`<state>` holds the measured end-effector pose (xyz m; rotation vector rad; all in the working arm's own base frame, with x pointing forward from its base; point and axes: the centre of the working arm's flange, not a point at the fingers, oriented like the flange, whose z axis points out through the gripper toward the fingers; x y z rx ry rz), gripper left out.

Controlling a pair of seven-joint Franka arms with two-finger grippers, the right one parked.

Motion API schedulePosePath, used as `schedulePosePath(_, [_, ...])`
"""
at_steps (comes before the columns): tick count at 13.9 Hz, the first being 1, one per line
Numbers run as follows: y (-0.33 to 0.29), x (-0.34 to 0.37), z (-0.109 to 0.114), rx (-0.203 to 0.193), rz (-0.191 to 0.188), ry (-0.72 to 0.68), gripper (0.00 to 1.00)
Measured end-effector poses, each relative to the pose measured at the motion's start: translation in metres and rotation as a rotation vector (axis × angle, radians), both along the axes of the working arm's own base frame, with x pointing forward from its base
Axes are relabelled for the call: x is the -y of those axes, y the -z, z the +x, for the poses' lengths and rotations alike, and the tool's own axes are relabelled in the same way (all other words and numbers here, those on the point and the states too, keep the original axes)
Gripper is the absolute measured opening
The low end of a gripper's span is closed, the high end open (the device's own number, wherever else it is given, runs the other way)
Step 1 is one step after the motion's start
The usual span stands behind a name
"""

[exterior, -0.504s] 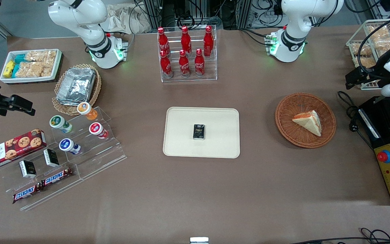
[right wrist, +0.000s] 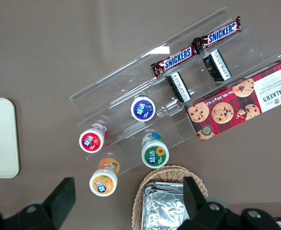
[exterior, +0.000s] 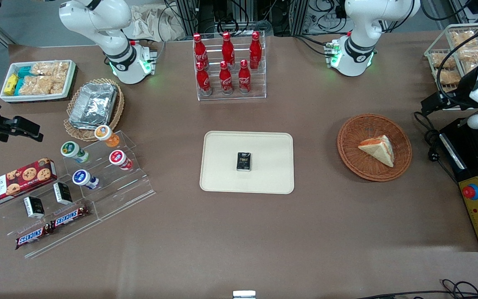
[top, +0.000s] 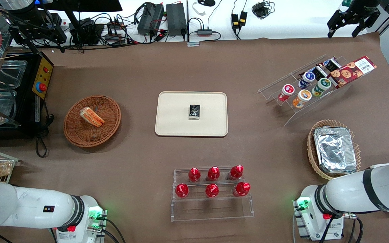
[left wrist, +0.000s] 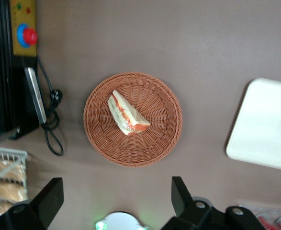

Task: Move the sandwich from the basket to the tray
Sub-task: 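Move the left gripper over the wicker basket above the wrapped sandwich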

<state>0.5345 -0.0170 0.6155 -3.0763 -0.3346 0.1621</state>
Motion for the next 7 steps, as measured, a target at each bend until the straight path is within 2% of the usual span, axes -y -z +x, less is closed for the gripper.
schedulePosePath(4, [0.024,0.001,0.013,0.03,0.035,-0.342,1.0])
schedulePosePath(7, [0.062,0.0,0.013,0.042,0.047,-0.491,1.0])
